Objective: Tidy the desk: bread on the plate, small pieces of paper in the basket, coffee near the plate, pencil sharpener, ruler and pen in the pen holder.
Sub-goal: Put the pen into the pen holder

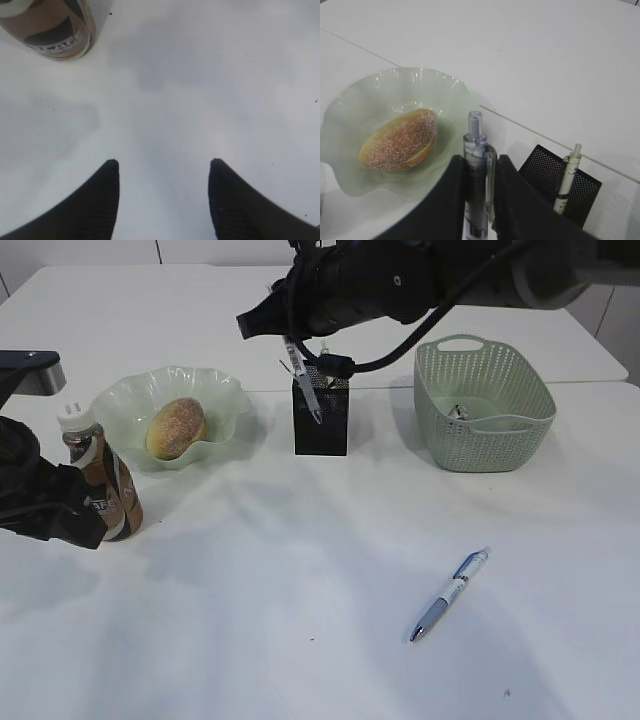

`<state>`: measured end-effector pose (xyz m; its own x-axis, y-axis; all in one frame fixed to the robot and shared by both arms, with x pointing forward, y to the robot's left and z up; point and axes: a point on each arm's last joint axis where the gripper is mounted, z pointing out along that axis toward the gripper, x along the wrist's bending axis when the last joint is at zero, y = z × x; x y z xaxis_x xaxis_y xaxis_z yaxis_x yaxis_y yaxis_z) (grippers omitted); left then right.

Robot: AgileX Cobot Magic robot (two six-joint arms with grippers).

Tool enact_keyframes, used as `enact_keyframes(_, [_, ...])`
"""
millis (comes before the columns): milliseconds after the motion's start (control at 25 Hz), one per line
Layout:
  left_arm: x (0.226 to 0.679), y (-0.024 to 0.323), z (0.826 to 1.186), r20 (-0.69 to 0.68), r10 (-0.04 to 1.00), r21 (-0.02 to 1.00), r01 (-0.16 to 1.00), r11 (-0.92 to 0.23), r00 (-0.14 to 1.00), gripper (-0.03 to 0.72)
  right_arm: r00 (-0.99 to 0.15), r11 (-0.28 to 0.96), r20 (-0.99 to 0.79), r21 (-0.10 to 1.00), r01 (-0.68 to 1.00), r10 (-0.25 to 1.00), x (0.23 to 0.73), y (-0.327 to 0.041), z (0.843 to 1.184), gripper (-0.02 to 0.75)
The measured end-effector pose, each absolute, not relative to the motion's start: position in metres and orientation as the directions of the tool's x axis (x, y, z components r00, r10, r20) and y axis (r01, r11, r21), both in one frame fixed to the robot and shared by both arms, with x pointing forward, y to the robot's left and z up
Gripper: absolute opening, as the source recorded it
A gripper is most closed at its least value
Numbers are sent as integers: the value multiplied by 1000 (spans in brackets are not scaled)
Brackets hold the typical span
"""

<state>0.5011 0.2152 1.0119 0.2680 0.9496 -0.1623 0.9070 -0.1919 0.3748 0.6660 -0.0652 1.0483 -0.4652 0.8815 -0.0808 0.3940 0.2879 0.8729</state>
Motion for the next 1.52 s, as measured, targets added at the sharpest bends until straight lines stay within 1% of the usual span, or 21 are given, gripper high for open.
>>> enact_keyframes(80, [501,215,1012,-162,950,375,907,-192,268,400,-467,281,-79,881,380,881,666,-65,1049,125])
enact_keyframes(200, [501,215,1012,-162,950,375,907,-192,268,400,-452,251,-77,907,339,889,666,-82,1053,125])
enact_keyframes(400, [501,215,1012,-162,950,378,906,-191,268,400,-450,218,-81,941,261,889,664,-97,1057,125])
enact_keyframes(440, [501,215,1012,-162,950,378,906,-191,268,400,-458,216,-95,951,221,884,664,-99,1056,125])
enact_keyframes(520, [501,215,1012,-162,950,378,906,-191,268,400,-459,206,-94,958,200,883,664,-102,1055,125])
enact_keyframes(640, [502,215,1012,-162,950,380,905,-190,268,400,-458,156,-78,979,133,885,667,-109,1055,125])
enact_keyframes(880, [502,215,1012,-162,950,380,905,-190,268,400,-443,100,-62,993,63,895,673,-125,1048,125])
enact_keyframes(960, [502,215,1012,-162,950,380,905,-190,268,400,-443,100,-62,993,63,895,673,-125,1048,125])
enact_keyframes(1080, [502,215,1012,-162,950,380,905,-190,268,400,-441,39,-25,999,23,897,680,-125,1038,125])
enact_keyframes(1280, [502,215,1012,-162,950,380,905,-190,268,400,-443,43,-30,999,18,896,685,-124,1024,125])
enact_keyframes(1320, [502,215,1012,-162,950,380,905,-190,268,400,-444,95,-86,996,-2,892,688,-123,1015,125])
enact_keyframes(1440, [502,215,1012,-162,950,380,905,-190,268,400,-446,109,-114,993,-36,888,690,-122,1010,125])
enact_keyframes(1520, [502,215,1012,-164,950,380,905,-189,267,400,-445,98,-114,993,-60,888,690,-122,1011,125])
